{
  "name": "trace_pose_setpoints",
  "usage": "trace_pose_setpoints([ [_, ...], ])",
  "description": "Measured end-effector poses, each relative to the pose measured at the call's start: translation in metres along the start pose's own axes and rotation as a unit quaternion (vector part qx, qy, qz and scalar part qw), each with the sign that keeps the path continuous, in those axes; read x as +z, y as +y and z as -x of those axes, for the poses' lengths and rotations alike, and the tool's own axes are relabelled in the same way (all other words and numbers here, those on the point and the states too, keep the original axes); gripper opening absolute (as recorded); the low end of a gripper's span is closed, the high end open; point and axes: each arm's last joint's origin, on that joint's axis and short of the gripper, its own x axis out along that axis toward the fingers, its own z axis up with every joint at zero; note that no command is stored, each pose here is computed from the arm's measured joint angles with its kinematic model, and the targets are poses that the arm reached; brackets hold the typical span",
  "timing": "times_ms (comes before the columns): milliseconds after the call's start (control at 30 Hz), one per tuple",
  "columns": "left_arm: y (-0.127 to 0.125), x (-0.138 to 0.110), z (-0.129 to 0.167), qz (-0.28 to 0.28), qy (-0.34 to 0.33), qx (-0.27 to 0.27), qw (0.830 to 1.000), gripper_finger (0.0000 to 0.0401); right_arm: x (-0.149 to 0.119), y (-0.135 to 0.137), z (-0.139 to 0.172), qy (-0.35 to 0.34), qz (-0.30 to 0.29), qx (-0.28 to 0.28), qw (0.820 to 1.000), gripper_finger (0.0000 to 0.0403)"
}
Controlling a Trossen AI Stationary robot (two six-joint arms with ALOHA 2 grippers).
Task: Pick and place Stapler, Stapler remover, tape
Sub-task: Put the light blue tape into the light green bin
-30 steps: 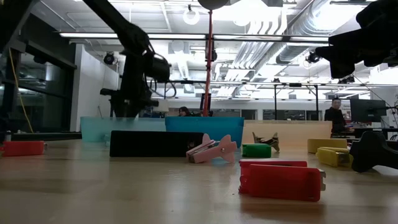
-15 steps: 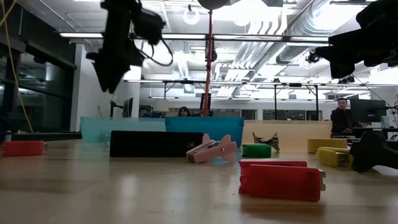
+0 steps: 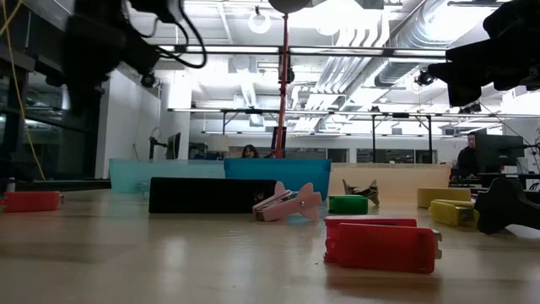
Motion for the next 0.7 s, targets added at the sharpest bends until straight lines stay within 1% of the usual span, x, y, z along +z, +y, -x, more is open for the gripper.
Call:
trace_pose_setpoints([
  [67,-0.009,-0.009,-0.006,0.001,0.005,0.0,1.0,0.0159,0.0,0.0,0.0,0.0,0.0,0.0,1.0,0.017],
  [167,-0.024,-0.021,-0.013,0.017,0.005,-0.019,1.0,0.0159,0.0,0.0,0.0,0.0,0.0,0.0,1.0,0.0169],
  [433,-0.062,-0.053,-0.037,0.046,0.006,-0.094,0.994,0.0159,0.0,0.0,0.0,0.0,0.0,0.0,1.0,0.0169],
  [567,-0.075,-0.07,-0.044,0.038,0.006,-0.111,0.993,0.0159,0.0,0.0,0.0,0.0,0.0,0.0,1.0,0.017],
  [700,-0.085,-0.084,-0.048,0.018,0.008,-0.111,0.994,0.0159,0.0,0.0,0.0,0.0,0.0,0.0,1.0,0.017],
])
